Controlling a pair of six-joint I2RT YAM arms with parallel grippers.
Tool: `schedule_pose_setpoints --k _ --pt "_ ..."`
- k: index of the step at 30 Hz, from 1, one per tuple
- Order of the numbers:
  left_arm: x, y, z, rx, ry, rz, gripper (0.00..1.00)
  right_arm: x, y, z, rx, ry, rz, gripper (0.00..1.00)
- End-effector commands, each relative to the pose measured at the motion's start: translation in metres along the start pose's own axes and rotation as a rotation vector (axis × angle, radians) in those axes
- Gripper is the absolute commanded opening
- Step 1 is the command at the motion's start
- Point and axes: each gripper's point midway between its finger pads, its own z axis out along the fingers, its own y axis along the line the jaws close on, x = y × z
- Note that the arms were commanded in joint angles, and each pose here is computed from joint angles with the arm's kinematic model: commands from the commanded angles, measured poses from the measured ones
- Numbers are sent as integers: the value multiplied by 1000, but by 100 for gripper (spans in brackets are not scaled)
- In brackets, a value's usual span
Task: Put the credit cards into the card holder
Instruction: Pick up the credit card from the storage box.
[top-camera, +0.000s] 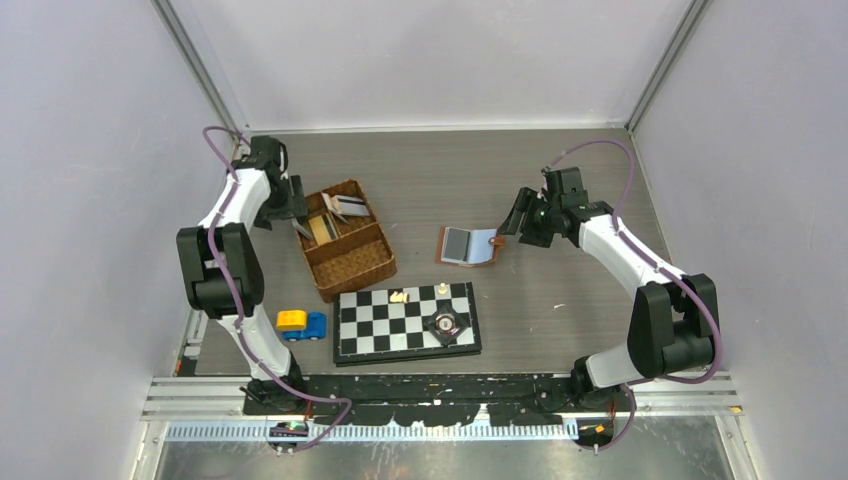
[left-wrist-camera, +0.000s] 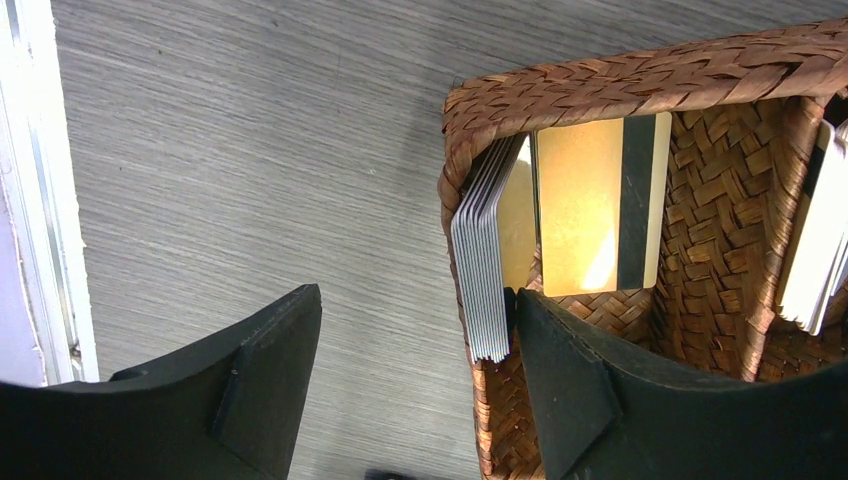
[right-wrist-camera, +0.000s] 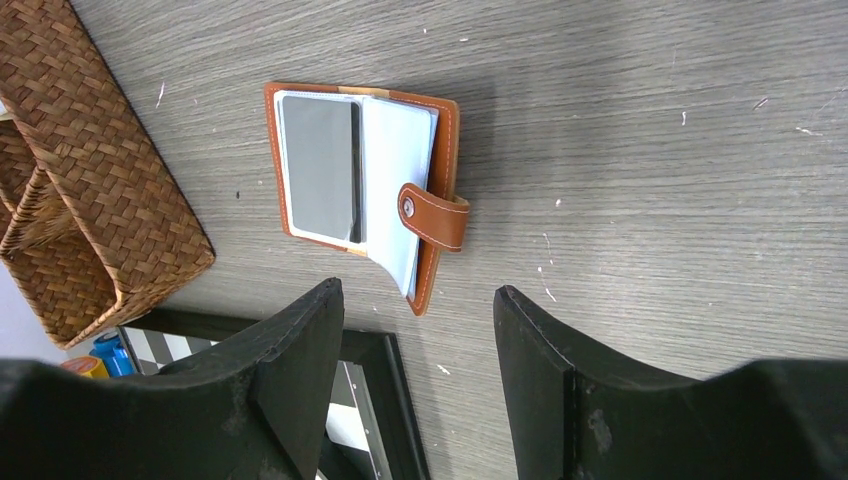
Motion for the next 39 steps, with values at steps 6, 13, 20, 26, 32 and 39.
schedule_pose_setpoints --k 6,13,20,26,32,39 --pt "-12 17 -29 -42 -70 -4 68 -13 10 -7 -43 -47 -20 61" --pt "-15 17 -36 -34 -93 -12 63 -11 10 -6 -44 -39 -15 61" --pt "-14 12 -35 -9 -87 -17 45 -9 10 -3 -48 -26 -10 61" --pt "-11 5 -31 25 -74 -24 40 -8 10 -3 -50 -19 -9 61" --pt "-8 2 -24 40 -48 -24 39 -6 10 -2 -52 -17 -12 61" --pt "-4 -8 -14 86 -11 -42 31 -6 11 -2 -60 -15 -11 60"
